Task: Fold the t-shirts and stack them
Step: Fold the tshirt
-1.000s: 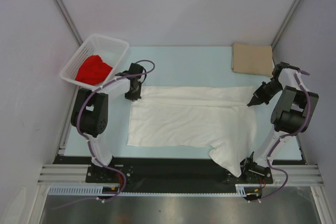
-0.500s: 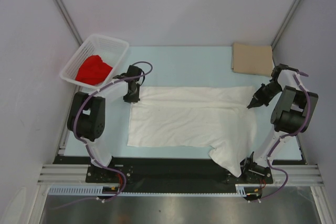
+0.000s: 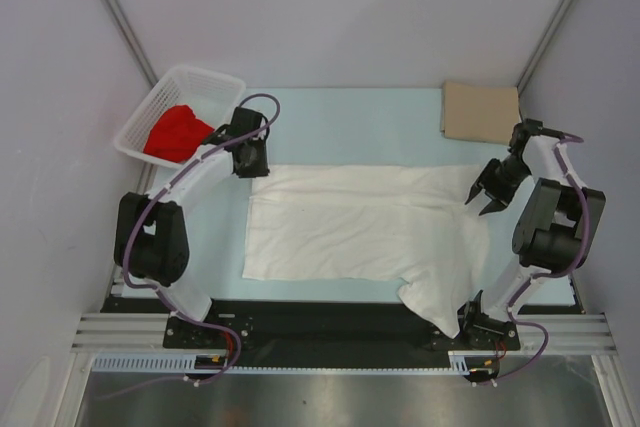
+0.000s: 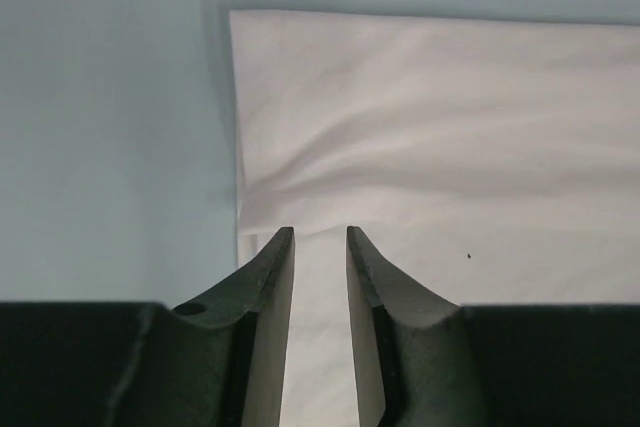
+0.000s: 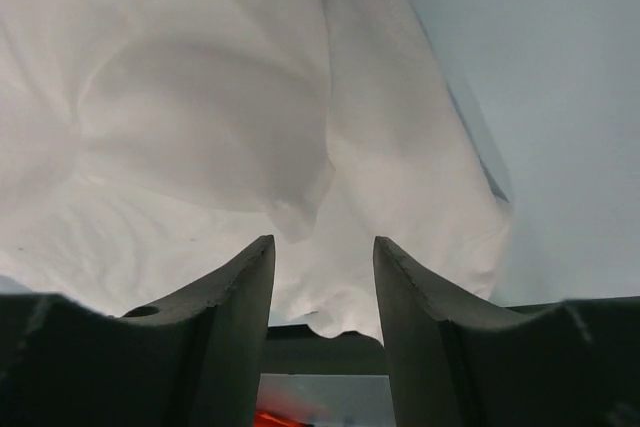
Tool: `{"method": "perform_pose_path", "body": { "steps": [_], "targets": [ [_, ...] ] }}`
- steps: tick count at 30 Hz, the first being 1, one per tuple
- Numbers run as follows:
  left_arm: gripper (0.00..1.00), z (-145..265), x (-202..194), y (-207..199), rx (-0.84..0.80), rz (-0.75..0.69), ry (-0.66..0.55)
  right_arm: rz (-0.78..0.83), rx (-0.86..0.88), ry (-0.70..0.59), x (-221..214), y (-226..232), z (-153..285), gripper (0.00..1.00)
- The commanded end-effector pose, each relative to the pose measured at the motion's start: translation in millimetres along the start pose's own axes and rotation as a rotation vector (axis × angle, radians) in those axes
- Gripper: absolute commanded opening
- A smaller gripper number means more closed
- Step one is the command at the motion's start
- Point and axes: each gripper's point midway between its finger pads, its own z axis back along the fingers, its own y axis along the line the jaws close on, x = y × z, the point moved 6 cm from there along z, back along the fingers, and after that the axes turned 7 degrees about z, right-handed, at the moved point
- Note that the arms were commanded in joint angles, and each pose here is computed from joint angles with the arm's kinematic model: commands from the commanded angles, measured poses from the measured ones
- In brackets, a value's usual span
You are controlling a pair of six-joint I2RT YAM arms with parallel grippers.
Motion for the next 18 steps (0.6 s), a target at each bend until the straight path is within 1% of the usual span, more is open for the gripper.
{"method": "perform_pose_path", "body": {
  "steps": [1,3,5,7,9,10,12,15,18],
  "targets": [
    [0.31,2.2,4.9,-18.7,-0.112,0.025,0.020,0.134,-0.060,-0.044,-12.1,12.3,5.7,0.50],
    [0.27,-5.2,0.0,-20.5,-0.126,0.031,0.038,0.168,-0.079,-0.043,-16.4,17.9,0.7,0.50],
    [0.26,-11.1,-3.2,-24.1,-0.153,0.031,0.056,0.190,-0.095,-0.042,-19.6,17.9,-4.2,0.48],
    [0.23,-23.3,-7.2,-25.3,-0.151,0.023,0.083,0.206,-0.129,-0.044,-19.9,15.2,-8.4,0.42],
    [0.21,-35.1,-13.5,-25.9,-0.152,0.022,0.114,0.216,-0.169,-0.043,-21.8,10.8,-12.6,0.41],
    [0.17,-39.8,-17.2,-24.4,-0.146,0.021,0.128,0.223,-0.178,-0.045,-21.9,10.0,-13.7,0.41],
    [0.15,-46.7,-24.4,-21.1,-0.127,0.020,0.158,0.240,-0.174,-0.045,-22.9,11.7,-17.3,0.43],
    [0.14,-53.2,-35.0,-17.3,-0.115,0.024,0.181,0.268,-0.185,-0.056,-22.7,14.9,-25.4,0.47],
    [0.14,-56.0,-42.0,-15.9,-0.118,0.025,0.199,0.321,-0.184,-0.065,-28.1,25.0,-32.1,0.47]
  ]
}}
